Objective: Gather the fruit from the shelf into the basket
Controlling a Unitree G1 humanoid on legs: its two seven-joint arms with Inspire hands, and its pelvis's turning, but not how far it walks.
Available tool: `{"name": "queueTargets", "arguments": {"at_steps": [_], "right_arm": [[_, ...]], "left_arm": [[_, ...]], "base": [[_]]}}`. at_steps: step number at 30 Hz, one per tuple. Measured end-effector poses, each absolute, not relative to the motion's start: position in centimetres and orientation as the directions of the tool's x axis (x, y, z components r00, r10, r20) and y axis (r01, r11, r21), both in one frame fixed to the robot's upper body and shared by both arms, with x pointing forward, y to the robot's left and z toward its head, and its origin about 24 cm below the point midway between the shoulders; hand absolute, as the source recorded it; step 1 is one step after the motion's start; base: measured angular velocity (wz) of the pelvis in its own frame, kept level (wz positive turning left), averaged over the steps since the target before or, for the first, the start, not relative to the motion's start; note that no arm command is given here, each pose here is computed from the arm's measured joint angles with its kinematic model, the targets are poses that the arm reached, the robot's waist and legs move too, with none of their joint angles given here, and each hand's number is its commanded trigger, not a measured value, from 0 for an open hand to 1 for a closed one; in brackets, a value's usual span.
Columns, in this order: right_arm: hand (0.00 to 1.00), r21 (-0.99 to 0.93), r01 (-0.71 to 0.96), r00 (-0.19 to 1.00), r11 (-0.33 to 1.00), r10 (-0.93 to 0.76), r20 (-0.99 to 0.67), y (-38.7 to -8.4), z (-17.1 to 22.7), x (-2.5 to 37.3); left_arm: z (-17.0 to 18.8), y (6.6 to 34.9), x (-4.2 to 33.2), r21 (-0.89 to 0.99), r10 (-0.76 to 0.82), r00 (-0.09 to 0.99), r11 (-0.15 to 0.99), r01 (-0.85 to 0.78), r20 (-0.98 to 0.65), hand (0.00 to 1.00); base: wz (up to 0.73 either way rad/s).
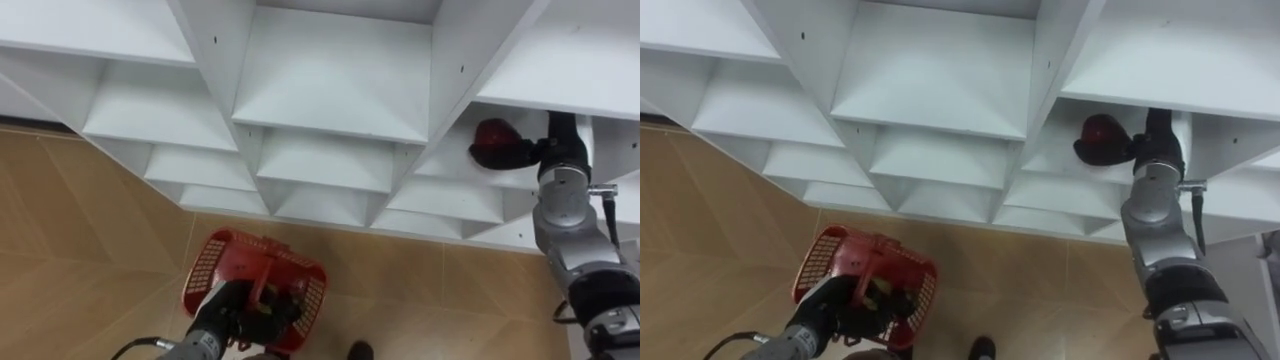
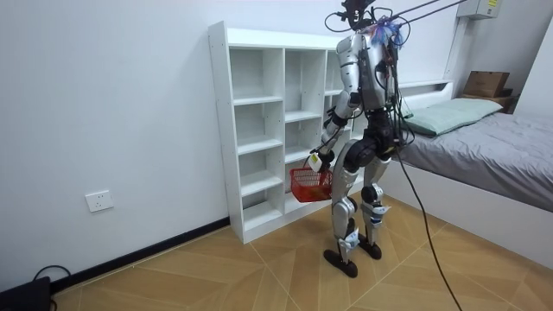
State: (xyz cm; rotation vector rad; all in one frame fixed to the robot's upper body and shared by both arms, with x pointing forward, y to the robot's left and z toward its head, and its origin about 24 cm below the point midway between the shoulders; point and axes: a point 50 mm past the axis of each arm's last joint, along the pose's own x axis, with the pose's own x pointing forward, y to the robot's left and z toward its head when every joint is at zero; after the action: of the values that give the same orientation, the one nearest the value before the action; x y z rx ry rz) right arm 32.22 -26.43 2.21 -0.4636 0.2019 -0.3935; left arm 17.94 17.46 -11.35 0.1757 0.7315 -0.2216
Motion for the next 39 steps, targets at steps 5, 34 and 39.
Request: {"name": "queueTargets", "arguments": {"at_steps": [5,34,39], "right_arm": [[0.00,-0.484,0.318,0.897,0.815,-0.424,-0.127,-26.6,1.8,32.0],[0.00,-0.629,0.196,0.908,0.752,-0.382,-0.174,-26.3,1.2,32.2],[0.00,-0.676,0.156,0.922,0.720,-0.351,-0.161,-25.8,1.3,32.4]], "left_arm": [[-11.2,17.7,18.2,0.093,-0.136,0.723,0.959,0.268,-0.677,1.00],[-11.3,17.9,18.5,0.087,-0.128,0.710,0.962,0.258,-0.693,1.00],[-11.6,17.7,18.3,0.087,-0.134,0.696,0.958,0.273,-0.706,1.00]], "base": [[0.00],[-0.01],[0.00]]}}
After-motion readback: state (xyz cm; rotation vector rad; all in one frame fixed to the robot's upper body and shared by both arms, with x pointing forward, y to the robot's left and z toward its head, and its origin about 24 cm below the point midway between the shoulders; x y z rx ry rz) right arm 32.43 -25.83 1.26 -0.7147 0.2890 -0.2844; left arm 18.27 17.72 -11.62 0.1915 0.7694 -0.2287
